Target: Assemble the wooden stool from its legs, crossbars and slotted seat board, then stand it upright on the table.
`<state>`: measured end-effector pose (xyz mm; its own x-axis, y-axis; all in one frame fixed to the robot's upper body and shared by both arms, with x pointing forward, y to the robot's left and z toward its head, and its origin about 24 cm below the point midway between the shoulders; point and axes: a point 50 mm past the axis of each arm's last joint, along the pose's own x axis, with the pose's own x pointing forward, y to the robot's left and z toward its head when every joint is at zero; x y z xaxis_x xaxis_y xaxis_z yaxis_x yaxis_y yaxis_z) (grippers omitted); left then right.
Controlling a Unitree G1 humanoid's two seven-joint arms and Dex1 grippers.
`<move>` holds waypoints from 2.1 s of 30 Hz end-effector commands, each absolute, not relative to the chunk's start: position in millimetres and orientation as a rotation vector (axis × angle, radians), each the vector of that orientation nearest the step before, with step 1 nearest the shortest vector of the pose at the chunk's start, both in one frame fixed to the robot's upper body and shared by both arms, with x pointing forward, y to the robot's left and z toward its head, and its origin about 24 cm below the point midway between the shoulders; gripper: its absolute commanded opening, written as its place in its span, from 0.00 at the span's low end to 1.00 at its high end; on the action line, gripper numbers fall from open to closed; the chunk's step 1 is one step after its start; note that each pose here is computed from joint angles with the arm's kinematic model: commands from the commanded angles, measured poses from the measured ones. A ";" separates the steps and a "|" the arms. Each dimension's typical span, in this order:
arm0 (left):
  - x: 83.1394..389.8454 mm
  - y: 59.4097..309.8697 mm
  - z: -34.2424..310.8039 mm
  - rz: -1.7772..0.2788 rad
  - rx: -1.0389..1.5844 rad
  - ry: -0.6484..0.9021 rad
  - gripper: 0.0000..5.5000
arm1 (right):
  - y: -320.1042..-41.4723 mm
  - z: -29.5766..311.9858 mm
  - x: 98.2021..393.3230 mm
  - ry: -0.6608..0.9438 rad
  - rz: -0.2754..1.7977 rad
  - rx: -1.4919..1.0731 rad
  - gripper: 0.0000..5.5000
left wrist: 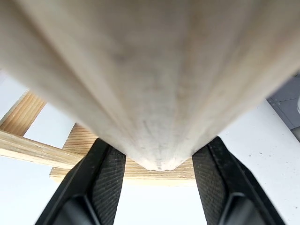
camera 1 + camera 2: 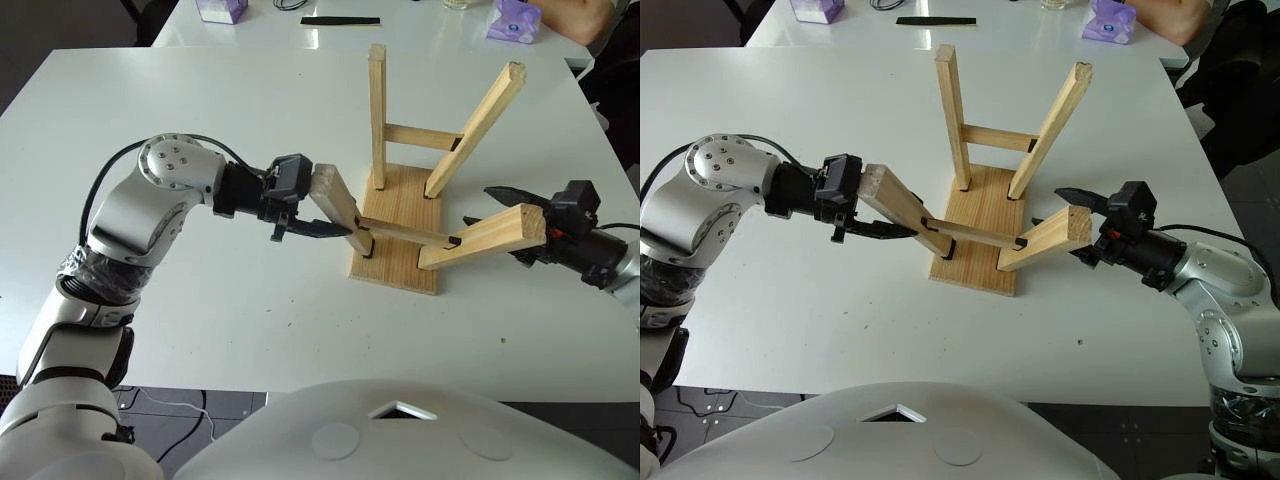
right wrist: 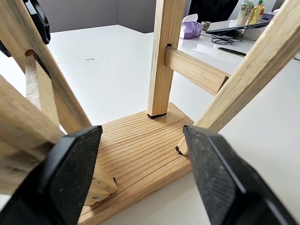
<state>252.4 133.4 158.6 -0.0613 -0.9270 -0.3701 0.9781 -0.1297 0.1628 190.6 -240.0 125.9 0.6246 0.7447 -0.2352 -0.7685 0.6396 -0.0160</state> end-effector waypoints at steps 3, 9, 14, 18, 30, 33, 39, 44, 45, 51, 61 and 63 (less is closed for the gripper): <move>249.0 136.8 111.7 -1.606 0.522 0.430 0.37 | -234.9 125.9 191.9 0.210 0.909 -0.129 0.58; 251.3 129.2 105.9 -1.623 0.592 0.450 0.37 | -231.1 128.6 198.0 0.191 0.923 -0.136 0.58; 252.5 119.2 102.9 -1.597 0.565 0.461 0.37 | -226.7 129.2 204.0 0.177 0.929 -0.141 0.58; 253.4 121.7 95.9 -1.518 0.503 0.499 0.37 | -232.6 136.9 211.0 0.127 0.856 -0.147 0.58; 264.0 124.1 108.6 -1.224 0.415 0.452 0.37 | -284.6 226.6 252.5 -0.360 0.074 -0.161 0.58; 264.0 119.7 110.8 -1.207 0.442 0.435 0.37 | -243.5 260.2 238.1 -0.509 0.171 -0.137 0.58; 267.3 112.1 112.6 -1.194 0.431 0.425 0.37 | -150.7 265.8 225.7 -0.555 0.483 -0.132 0.58; 265.7 109.8 109.6 -1.201 0.443 0.429 0.37 | -116.2 237.7 239.7 -0.431 0.540 -0.072 0.58; 265.5 109.2 109.5 -1.203 0.443 0.428 0.37 | -114.1 223.6 242.4 -0.375 0.534 -0.057 0.58; 264.2 107.4 110.4 -1.219 0.450 0.423 0.37 | -106.6 103.9 249.5 0.066 0.468 0.002 0.58; 266.0 103.9 111.1 -1.242 0.474 0.421 0.37 | -91.2 144.7 244.1 -0.165 0.596 0.023 0.58; 266.4 105.4 109.6 -1.241 0.467 0.434 0.37 | -106.2 193.7 242.3 -0.349 0.597 0.115 0.58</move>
